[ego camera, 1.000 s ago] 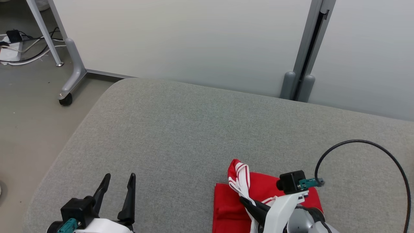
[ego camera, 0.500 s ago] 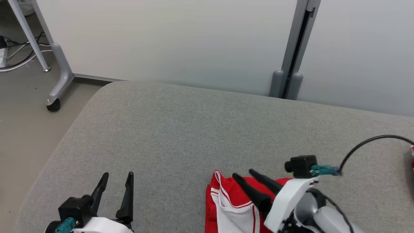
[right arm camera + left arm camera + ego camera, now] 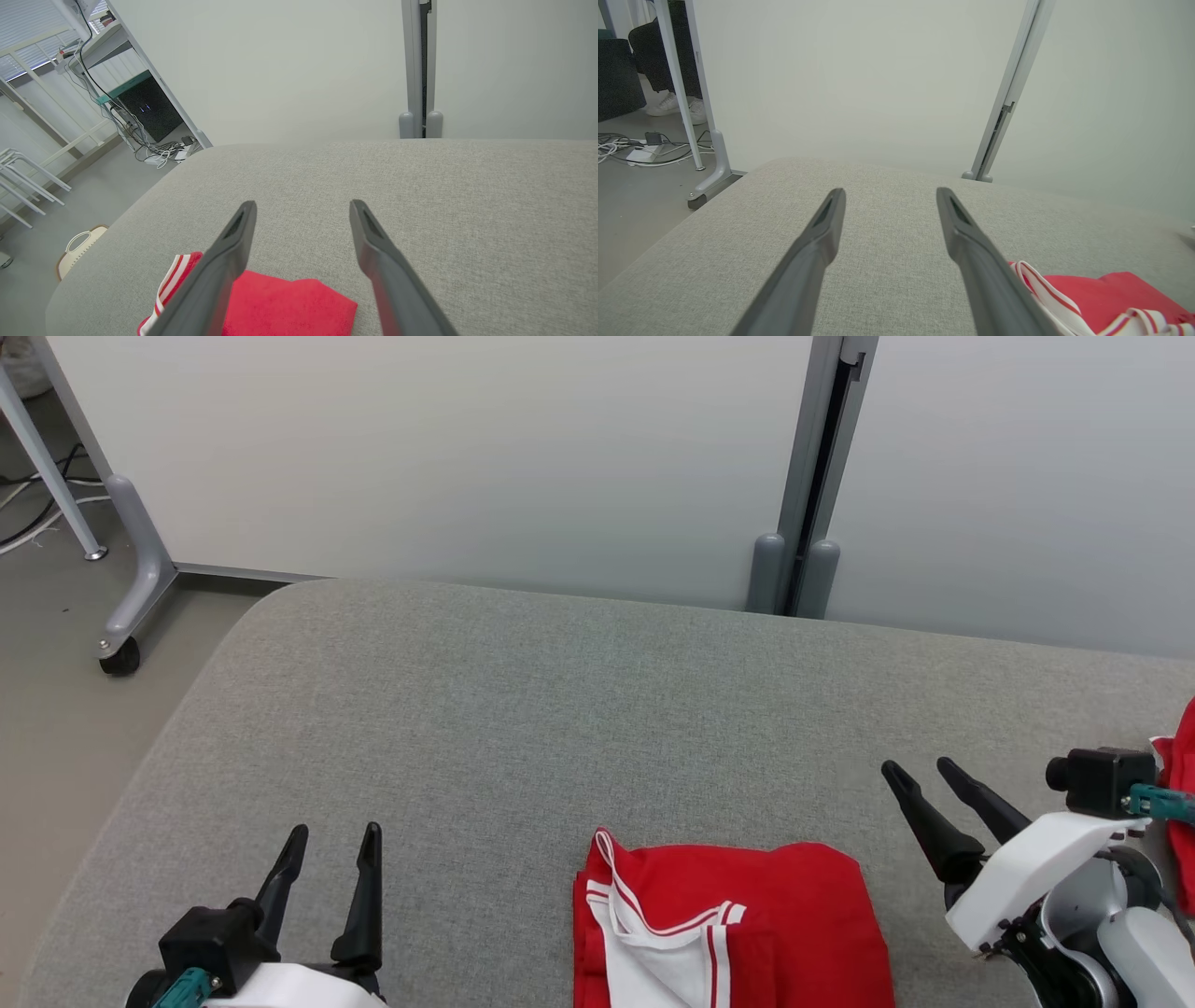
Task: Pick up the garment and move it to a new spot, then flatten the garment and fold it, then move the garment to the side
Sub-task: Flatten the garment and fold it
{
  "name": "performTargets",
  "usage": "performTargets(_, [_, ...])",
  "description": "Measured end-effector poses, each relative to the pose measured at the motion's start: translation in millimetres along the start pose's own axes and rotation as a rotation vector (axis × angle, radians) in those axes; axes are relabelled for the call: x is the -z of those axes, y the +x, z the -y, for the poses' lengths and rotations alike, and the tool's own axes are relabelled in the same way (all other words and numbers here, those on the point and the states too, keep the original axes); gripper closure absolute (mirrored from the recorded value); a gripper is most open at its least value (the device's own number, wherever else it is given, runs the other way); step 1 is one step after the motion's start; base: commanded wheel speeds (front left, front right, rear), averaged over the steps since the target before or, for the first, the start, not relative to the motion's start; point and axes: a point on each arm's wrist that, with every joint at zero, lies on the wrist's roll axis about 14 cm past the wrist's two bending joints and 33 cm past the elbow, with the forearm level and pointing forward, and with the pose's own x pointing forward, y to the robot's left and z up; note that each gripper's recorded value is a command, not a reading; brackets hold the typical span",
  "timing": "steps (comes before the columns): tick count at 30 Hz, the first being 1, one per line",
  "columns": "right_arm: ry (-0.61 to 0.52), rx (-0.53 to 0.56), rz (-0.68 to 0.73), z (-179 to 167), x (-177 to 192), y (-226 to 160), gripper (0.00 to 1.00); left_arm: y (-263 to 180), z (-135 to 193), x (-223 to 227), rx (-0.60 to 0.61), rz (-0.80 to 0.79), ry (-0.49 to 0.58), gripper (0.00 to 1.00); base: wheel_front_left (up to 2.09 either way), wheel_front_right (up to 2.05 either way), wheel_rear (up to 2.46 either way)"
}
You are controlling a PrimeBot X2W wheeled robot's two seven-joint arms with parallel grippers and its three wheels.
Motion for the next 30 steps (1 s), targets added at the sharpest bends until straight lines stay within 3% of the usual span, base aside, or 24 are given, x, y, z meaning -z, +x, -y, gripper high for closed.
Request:
performTargets(4, [0.014,0.029,-0.012,5,11,-3,0.00,1,0,-2,0.001,0.007,0.003,0.00,0.00,0.00,0.00])
performTargets(5, [0.023,0.037,-0.019,5,15,-4,0.51,1,0,-2,0.004,0.008,0.003,0.00,0.00,0.00,0.00])
performTargets(6, [0.037,0.041,-0.026,5,19,-4,0.88,1,0,-3,0.004,0.011,0.006,0.00,0.00,0.00,0.00])
performTargets(7, [0.047,0.042,-0.040,4,24,-4,1.00,1,0,-4,0.006,0.018,0.011,0.00,0.00,0.00,0.00])
performTargets(18, [0.153,-0.019,-0.287,-40,115,-9,1.00,-3,-1,-15,0.004,0.061,0.010,0.00,0.00,0.00,0.00])
performTargets(23, [0.210,-0.137,-0.393,-92,150,-14,1.00,-7,-4,-14,-0.008,0.066,0.004,0.00,0.00,0.00,0.00])
performTargets(30, [0.225,-0.339,-0.456,-165,166,-24,1.00,-8,-5,-13,-0.010,0.066,0.008,0.00,0.00,0.00,0.00])
